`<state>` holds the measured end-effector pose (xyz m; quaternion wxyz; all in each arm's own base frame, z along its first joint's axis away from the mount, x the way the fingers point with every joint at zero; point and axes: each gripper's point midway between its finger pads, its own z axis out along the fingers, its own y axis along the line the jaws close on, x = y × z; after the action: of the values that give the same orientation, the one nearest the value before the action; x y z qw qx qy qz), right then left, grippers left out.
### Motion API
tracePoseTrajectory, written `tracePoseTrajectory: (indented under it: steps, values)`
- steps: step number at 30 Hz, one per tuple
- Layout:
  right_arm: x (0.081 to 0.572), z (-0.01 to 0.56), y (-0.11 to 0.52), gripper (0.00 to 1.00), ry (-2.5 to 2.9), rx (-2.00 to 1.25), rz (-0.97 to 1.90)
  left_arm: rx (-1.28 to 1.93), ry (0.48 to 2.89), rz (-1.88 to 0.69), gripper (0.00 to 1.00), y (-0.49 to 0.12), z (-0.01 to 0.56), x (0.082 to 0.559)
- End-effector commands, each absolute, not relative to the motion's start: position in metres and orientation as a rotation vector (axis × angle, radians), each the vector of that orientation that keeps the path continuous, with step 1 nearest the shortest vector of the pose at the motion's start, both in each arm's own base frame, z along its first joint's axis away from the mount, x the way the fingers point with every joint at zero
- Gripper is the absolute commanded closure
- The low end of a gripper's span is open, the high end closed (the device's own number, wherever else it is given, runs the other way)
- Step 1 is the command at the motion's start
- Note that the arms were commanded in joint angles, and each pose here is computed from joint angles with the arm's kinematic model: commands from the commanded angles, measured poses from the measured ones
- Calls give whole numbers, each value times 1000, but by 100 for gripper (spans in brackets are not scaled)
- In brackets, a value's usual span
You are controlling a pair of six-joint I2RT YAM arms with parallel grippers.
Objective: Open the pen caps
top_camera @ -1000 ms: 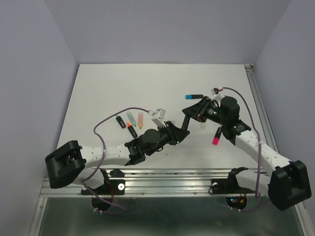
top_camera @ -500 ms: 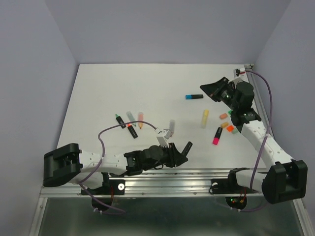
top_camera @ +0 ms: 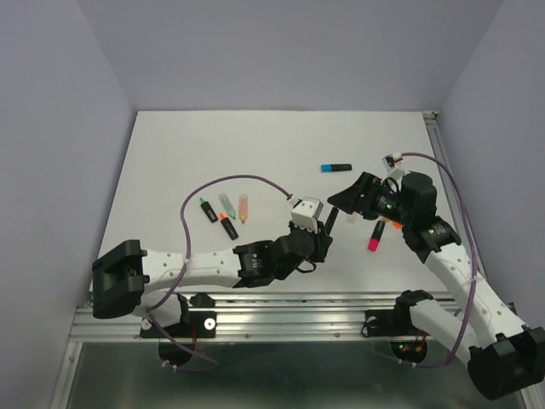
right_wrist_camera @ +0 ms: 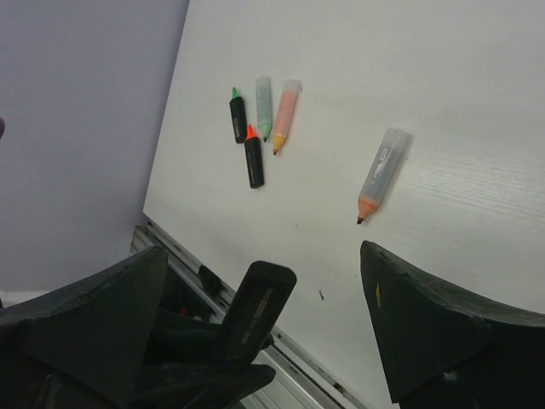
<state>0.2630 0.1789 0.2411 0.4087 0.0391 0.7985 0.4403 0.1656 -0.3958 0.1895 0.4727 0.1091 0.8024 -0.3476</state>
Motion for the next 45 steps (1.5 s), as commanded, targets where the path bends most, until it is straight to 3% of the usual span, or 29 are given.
tracePoseTrajectory:
  steps: [1, 14, 17, 18, 22, 33, 36, 40, 44, 45]
  values:
    - [242, 241, 189, 0, 2010, 49, 1156, 309, 1929, -737, 100, -393, 195, 177]
    - [224, 221, 199, 9, 2000, 92, 1284, 223, 1886, -889, 100, -409, 221, 174]
    - [223, 230, 204, 20, 1929, 100, 1358, 238, 1875, -931, 100, -413, 226, 170]
    - [223, 231, 205, 29, 1913, 113, 1376, 237, 1879, -938, 100, -414, 225, 170]
    - [216, 241, 209, 43, 1837, 143, 1442, 216, 1876, -978, 100, -412, 231, 166]
    - [213, 246, 214, 50, 1806, 143, 1486, 212, 1823, -1135, 100, -412, 254, 152]
    - [210, 259, 213, 65, 1715, 132, 1521, 183, 1806, -1228, 100, -412, 260, 146]
    - [206, 280, 210, 69, 1636, 100, 1525, 131, 1794, -1342, 100, -408, 266, 144]
    - [204, 293, 209, 99, 1594, 83, 1530, 117, 1763, -1458, 100, -401, 275, 142]
    - [204, 294, 208, 99, 1582, 84, 1528, 124, 1762, -1462, 100, -400, 274, 141]
